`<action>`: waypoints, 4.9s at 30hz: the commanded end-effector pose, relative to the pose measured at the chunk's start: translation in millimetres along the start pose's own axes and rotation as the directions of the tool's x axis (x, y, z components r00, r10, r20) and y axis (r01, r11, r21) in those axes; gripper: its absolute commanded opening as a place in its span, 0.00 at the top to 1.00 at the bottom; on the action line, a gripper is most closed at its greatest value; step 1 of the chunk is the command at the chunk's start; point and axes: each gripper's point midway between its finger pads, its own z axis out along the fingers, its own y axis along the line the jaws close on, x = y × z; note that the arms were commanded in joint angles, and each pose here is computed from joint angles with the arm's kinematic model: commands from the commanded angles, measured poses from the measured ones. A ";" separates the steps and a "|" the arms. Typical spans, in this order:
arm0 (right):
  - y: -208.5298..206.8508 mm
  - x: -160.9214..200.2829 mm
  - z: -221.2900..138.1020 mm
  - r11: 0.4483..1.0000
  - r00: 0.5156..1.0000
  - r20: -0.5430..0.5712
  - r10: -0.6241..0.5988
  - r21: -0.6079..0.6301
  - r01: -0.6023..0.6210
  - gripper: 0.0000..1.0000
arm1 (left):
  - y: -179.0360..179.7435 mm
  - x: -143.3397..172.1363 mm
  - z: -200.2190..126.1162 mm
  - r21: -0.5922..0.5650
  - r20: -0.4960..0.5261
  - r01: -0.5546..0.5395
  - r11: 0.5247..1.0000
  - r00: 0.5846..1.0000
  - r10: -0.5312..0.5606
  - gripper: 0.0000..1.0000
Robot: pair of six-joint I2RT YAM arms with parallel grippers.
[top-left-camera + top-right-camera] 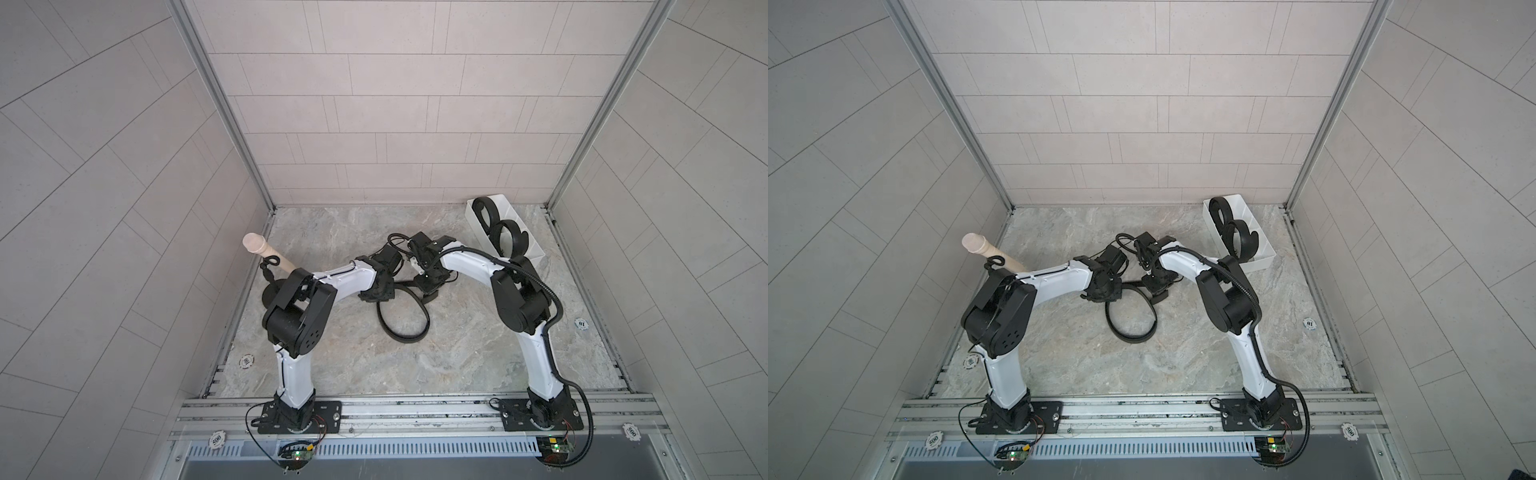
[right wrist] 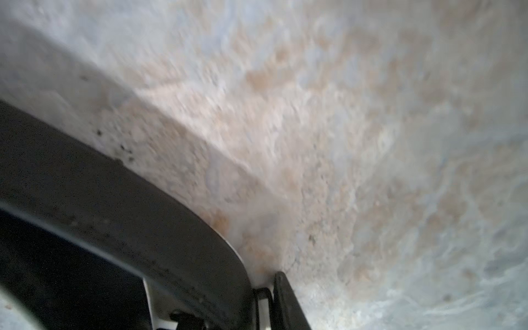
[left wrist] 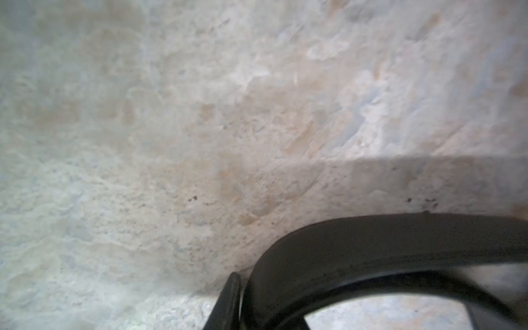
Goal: Place the belts into the storage roll
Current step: Roll the belt at the center of the board.
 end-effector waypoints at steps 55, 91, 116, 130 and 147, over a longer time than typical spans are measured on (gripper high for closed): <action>-21.4 45.5 -37.3 0.995 0.995 -0.033 0.095 0.040 -0.094 0.31 | -27.5 -24.8 28.6 -0.173 -0.080 -0.326 0.929 0.945 0.317 0.74; -74.1 141.9 5.0 0.902 0.882 -0.207 0.424 0.008 -0.432 0.99 | 35.8 -39.4 32.1 -0.341 -0.130 -0.133 0.931 0.987 0.093 0.80; -72.9 189.7 -10.8 0.866 0.847 -0.228 0.480 -0.027 -0.499 0.95 | 25.5 -38.0 30.2 -0.351 -0.093 -0.107 0.930 0.993 0.079 0.89; 110.9 58.8 -36.9 0.843 0.930 0.014 0.368 -0.426 -0.328 0.68 | -30.9 -36.8 33.1 -0.260 -0.028 -0.053 0.964 0.999 0.047 0.98; 15.2 -17.6 -59.0 0.906 0.943 0.132 0.306 -0.345 -0.245 0.32 | -35.8 -36.0 35.2 -0.239 -0.053 -0.093 0.966 0.995 0.083 0.98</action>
